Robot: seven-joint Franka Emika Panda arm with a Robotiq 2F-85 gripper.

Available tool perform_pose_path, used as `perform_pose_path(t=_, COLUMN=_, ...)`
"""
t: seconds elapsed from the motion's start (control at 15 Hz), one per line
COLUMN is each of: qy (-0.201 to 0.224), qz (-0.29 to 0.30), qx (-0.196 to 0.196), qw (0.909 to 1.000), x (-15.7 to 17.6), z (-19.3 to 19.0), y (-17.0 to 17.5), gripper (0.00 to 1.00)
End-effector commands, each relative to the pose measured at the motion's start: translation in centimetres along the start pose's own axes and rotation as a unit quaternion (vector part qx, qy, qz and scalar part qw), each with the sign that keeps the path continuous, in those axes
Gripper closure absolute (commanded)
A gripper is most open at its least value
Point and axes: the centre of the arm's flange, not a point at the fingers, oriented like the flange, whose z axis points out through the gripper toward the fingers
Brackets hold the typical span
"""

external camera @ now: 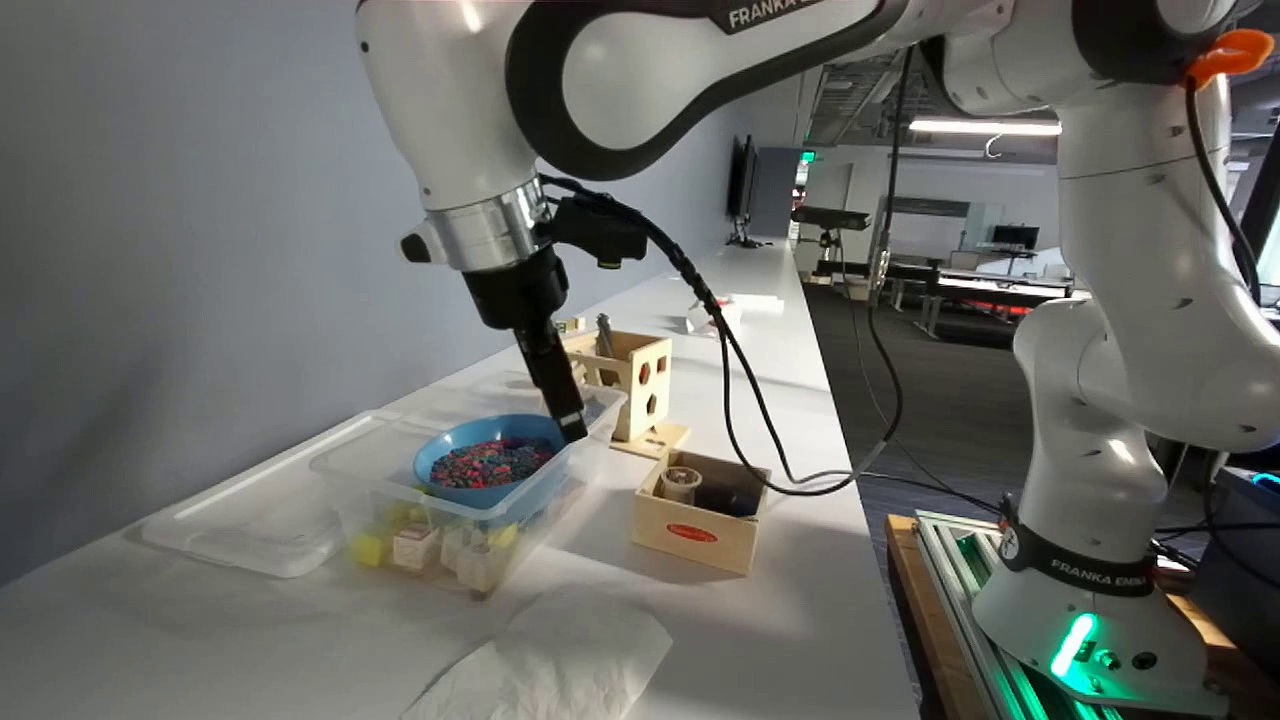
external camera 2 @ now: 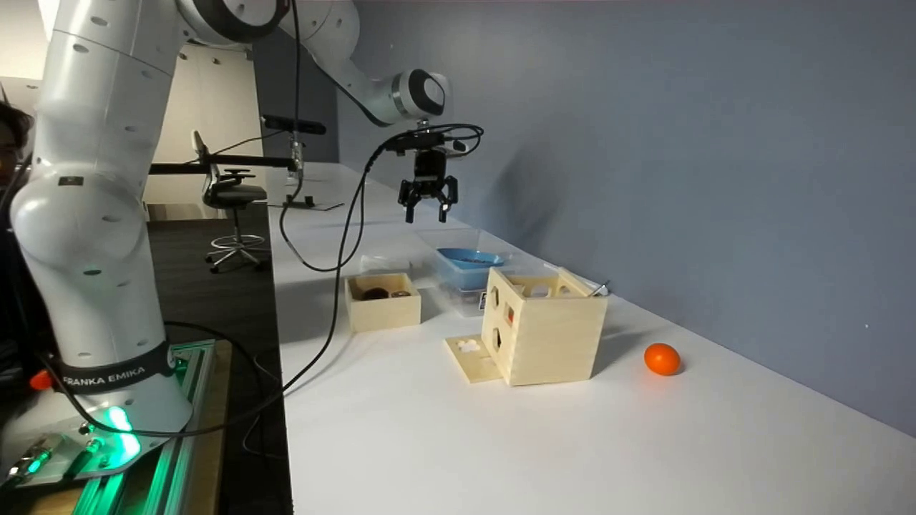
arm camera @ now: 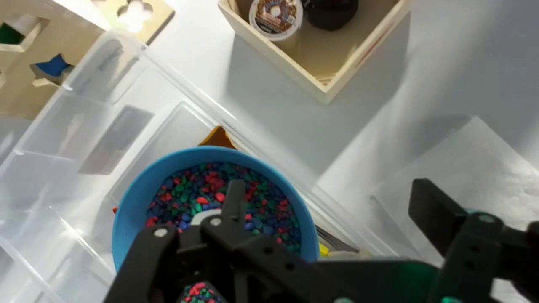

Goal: Remove the white lid from the clear container then remove the blue bowl from the container.

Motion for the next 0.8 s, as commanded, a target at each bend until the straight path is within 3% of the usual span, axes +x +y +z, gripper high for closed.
perform_pose_path(t=0.0, qy=0.034, qz=0.009, qx=0.025, qw=0.9990, x=4.4, z=-1.4, y=-1.1, gripper=0.00)
perform_pose_path(t=0.27, qy=0.084, qz=0.029, qx=0.025, qw=0.9957, x=5.7, z=-2.2, y=-0.5, gripper=0.00)
perform_pose_path(t=0.33, qy=0.066, qz=0.018, qx=0.012, qw=0.9976, x=4.7, z=-1.3, y=-1.0, gripper=0.00)
perform_pose_path(t=0.73, qy=0.102, qz=0.058, qx=0.000, qw=0.9931, x=5.9, z=-1.1, y=0.9, gripper=0.00)
